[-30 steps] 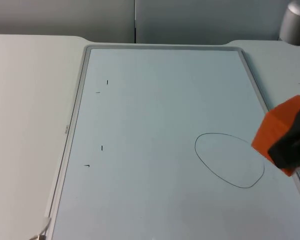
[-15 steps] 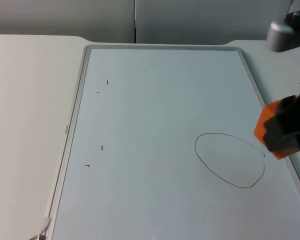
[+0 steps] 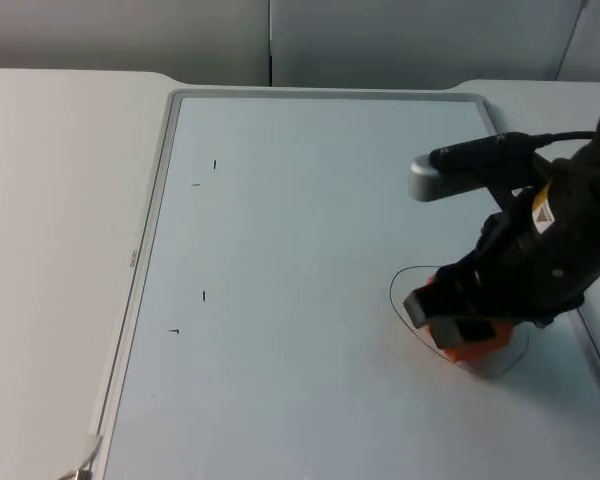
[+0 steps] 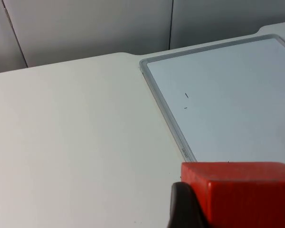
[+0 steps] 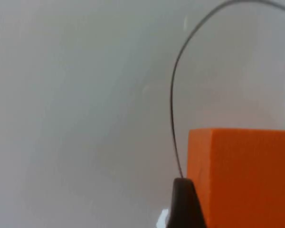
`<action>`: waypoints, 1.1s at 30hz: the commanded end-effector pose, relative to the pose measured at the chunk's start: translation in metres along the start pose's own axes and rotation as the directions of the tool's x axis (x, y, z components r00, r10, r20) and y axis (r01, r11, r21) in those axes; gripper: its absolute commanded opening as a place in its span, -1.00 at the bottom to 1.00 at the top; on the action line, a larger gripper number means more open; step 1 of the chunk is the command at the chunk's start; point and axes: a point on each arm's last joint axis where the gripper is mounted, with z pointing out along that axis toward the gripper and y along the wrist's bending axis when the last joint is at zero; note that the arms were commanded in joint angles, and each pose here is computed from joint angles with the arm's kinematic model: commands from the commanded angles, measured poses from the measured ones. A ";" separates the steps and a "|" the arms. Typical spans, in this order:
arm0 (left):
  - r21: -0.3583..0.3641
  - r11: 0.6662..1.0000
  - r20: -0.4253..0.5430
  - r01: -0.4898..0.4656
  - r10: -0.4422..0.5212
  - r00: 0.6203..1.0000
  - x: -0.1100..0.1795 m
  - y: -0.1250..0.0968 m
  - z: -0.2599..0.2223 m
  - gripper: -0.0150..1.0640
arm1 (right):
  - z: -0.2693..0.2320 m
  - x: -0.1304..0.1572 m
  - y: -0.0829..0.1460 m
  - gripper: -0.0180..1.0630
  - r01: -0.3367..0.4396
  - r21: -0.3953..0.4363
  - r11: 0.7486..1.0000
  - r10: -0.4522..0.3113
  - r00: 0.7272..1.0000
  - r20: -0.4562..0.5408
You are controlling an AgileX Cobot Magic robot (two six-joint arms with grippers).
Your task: Pick up one cube with the left hand and another cube with the right hand. First place the cube in the right hand at the target position, then stack the cube in the left hand on top.
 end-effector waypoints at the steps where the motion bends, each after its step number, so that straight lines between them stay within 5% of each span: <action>1: 0.012 1.000 0.028 0.002 -0.003 1.000 -0.001 -0.001 -0.001 -0.62 | -0.001 -0.008 -0.001 -0.97 -0.009 0.002 1.000 0.009 1.000 0.018; 27: 0.005 1.000 0.028 -0.004 0.004 1.000 -0.001 0.000 -0.001 -0.62 | 0.021 -0.003 -0.017 -0.96 -0.047 0.028 0.998 0.049 0.997 -0.051; 29: 0.005 1.000 0.030 -0.004 0.004 1.000 -0.001 0.000 -0.001 -0.62 | 0.021 -0.003 -0.016 -0.81 -0.050 0.027 0.998 0.051 0.997 -0.051; 32: 0.006 1.000 0.032 -0.004 0.004 0.999 -0.001 0.000 -0.001 -0.62 | 0.020 -0.003 -0.016 -0.25 -0.056 0.025 0.998 0.058 0.997 -0.050; 33: 0.006 1.000 0.032 -0.004 0.004 0.999 -0.001 0.000 -0.001 -0.62 | 0.020 -0.003 -0.016 -0.25 -0.056 0.025 0.998 0.058 0.997 -0.050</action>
